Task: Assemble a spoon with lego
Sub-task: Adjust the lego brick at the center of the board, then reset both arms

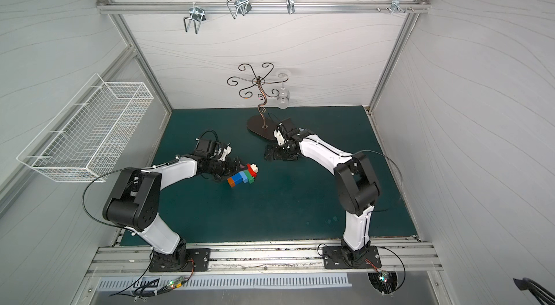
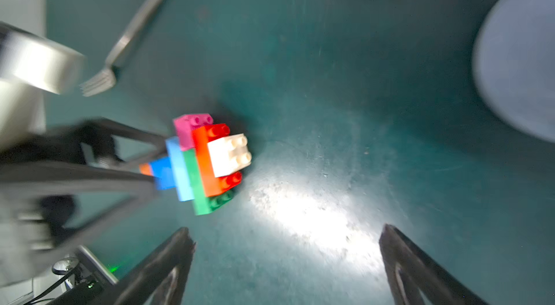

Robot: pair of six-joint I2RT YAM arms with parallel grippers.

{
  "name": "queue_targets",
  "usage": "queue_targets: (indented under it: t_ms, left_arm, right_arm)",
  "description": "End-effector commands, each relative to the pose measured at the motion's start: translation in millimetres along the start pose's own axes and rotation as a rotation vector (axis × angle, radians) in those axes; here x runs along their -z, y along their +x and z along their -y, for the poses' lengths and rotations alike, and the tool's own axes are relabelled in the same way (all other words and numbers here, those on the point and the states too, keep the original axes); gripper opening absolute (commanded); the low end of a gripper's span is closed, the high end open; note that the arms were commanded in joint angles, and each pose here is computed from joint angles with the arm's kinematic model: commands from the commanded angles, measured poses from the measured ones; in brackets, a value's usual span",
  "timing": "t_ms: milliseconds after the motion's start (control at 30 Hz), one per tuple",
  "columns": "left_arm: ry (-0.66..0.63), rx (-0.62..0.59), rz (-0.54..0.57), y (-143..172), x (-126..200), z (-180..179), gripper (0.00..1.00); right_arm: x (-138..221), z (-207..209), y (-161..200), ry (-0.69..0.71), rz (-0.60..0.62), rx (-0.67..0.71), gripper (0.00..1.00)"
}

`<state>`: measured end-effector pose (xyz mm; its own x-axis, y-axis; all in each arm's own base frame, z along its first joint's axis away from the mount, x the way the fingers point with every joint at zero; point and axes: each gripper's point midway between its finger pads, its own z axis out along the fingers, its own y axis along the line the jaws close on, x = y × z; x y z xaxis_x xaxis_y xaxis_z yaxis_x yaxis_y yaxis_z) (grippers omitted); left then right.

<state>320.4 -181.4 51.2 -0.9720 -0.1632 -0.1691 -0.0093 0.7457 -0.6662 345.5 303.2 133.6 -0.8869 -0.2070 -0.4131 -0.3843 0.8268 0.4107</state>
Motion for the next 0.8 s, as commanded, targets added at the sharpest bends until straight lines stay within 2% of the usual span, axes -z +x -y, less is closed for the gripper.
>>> queue_targets:
  t_ms: [0,133,300,367,467,533,567,600,633,667,767]
  left_arm:
    - [0.06,-0.072,0.021,2.8,-6.3,32.6,1.0]
    - [0.033,-0.092,0.034,9.5,-1.4,34.5,1.0]
    - [-0.096,-0.164,0.179,-10.7,37.0,32.9,1.0]
    - [-0.183,-0.196,0.315,-26.2,65.8,26.7,1.0]
    - [-0.332,-0.229,0.688,-57.1,136.4,5.9,1.0]
    - [-0.405,-0.342,0.907,-66.4,172.9,-12.4,1.0]
    - [-0.503,-0.342,0.999,-67.4,191.8,-27.0,1.0]
    - [-0.619,-0.272,1.109,-66.5,217.0,-45.4,1.0]
    - [-0.698,-0.195,1.18,-62.9,235.1,-63.0,1.0]
    - [-0.716,-0.16,1.197,-60.9,241.9,-74.3,1.0]
    - [-0.678,-0.105,1.181,-60.9,236.8,-101.1,1.0]
  right_arm:
    - [39.2,2.9,-9.3,0.037,0.076,0.053,0.99]
    - [66.3,18.1,-8.0,0.056,0.156,0.037,0.99]
    - [96.7,44.5,0.8,0.124,0.26,0.01,0.99]
    - [110.0,59.7,2.2,0.175,0.326,-0.005,0.99]
    - [132.5,93.7,6.9,0.311,0.438,-0.02,0.99]
    - [149.1,127.1,12.7,0.442,0.525,-0.05,0.99]
    - [153.9,142.5,17.4,0.501,0.559,-0.065,0.99]
    - [156.1,156.9,22.6,0.544,0.594,-0.063,0.99]
    - [159.7,170.2,27.4,0.581,0.64,-0.074,0.99]
    - [162.1,183.3,34.5,0.623,0.668,-0.095,0.99]
    - [171.0,221.1,56.9,0.761,0.747,-0.164,0.99]
